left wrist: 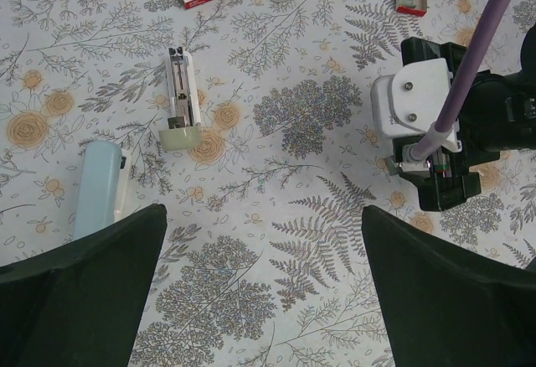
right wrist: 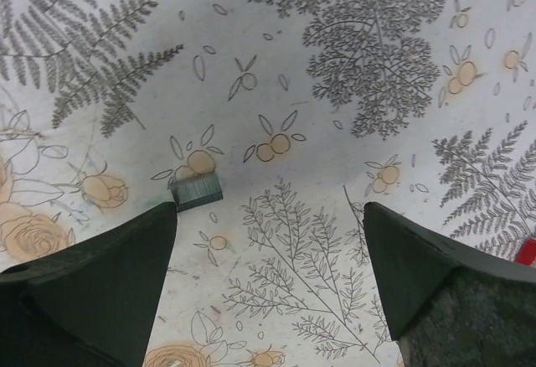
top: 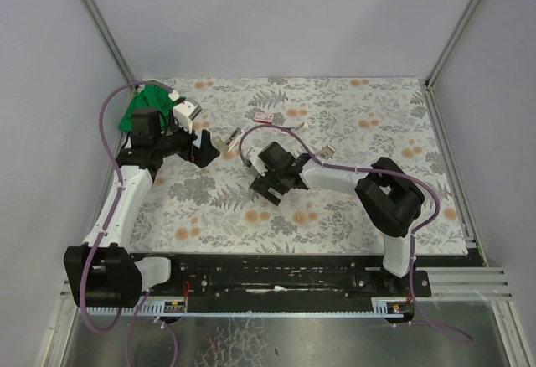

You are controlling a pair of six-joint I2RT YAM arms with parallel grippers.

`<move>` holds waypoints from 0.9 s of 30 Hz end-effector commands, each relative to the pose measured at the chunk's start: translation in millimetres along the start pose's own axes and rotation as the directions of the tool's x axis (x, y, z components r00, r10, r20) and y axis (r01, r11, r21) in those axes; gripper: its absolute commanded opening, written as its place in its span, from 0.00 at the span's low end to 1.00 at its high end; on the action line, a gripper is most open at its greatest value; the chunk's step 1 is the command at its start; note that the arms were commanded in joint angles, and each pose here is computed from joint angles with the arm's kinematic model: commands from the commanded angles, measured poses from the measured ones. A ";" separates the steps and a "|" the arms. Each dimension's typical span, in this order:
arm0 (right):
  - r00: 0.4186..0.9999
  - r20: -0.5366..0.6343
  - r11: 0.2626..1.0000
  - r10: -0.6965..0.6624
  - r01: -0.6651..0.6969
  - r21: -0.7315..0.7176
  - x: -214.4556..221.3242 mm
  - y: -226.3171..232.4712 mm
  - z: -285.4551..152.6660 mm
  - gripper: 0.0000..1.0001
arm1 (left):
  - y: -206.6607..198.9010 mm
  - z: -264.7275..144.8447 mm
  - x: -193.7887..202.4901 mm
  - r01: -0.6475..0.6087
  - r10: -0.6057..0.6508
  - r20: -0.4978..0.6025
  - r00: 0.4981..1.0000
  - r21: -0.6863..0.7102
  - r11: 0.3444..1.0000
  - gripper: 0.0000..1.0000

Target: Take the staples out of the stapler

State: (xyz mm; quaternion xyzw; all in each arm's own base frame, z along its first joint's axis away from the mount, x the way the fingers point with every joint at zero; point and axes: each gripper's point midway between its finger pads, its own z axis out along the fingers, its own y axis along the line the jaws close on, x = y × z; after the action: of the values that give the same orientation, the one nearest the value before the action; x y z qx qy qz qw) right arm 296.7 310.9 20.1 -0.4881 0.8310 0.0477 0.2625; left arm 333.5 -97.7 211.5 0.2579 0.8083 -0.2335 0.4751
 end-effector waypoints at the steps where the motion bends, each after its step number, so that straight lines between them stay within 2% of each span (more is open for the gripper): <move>1: 1.000 0.022 0.993 -0.004 0.001 0.120 -13.7 -20.8 0.0 0.99 | 2.7 -4.6 -16.3 -0.042 0.043 0.062 0.997 -0.017 0.999 1.00; 6: 0.999 0.029 0.976 -0.032 0.025 0.216 -16.2 -40.4 -2.6 0.99 | 2.3 -4.4 -16.1 -0.042 0.043 0.062 0.997 -0.013 0.999 1.00; 11: 0.999 0.028 0.970 -0.024 0.016 0.243 -18.8 -57.7 0.6 0.99 | 1.2 -5.1 -16.3 -0.040 0.041 0.064 0.997 -0.010 0.999 1.00; 15: 0.998 0.034 0.982 -0.046 0.039 0.185 -20.8 -57.0 4.8 0.99 | 1.4 -6.1 -17.5 -0.041 0.042 0.068 0.997 -0.012 0.999 1.00; 20: 0.996 0.084 0.986 -0.023 0.009 0.165 -32.3 -69.4 -13.8 1.00 | 1.2 -7.0 -18.2 -0.041 0.041 0.072 0.997 -0.009 0.999 1.00; 23: 0.994 0.111 0.988 0.021 -0.038 0.151 -37.5 -78.1 -24.8 0.98 | 1.0 -5.7 -17.1 -0.036 0.037 0.069 0.997 -0.003 0.999 1.00; 27: 0.989 0.128 0.995 0.072 -0.079 0.054 -39.2 -68.5 -26.7 0.91 | 0.9 -5.6 -17.5 -0.034 0.034 0.070 0.997 -0.002 0.999 1.00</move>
State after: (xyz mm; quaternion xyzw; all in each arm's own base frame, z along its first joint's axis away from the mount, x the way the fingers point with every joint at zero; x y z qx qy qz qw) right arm 355.5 279.5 32.4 -0.4603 0.8364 -0.0015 0.2974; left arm 331.7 -96.8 217.1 0.2574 0.8040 -0.2352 0.4817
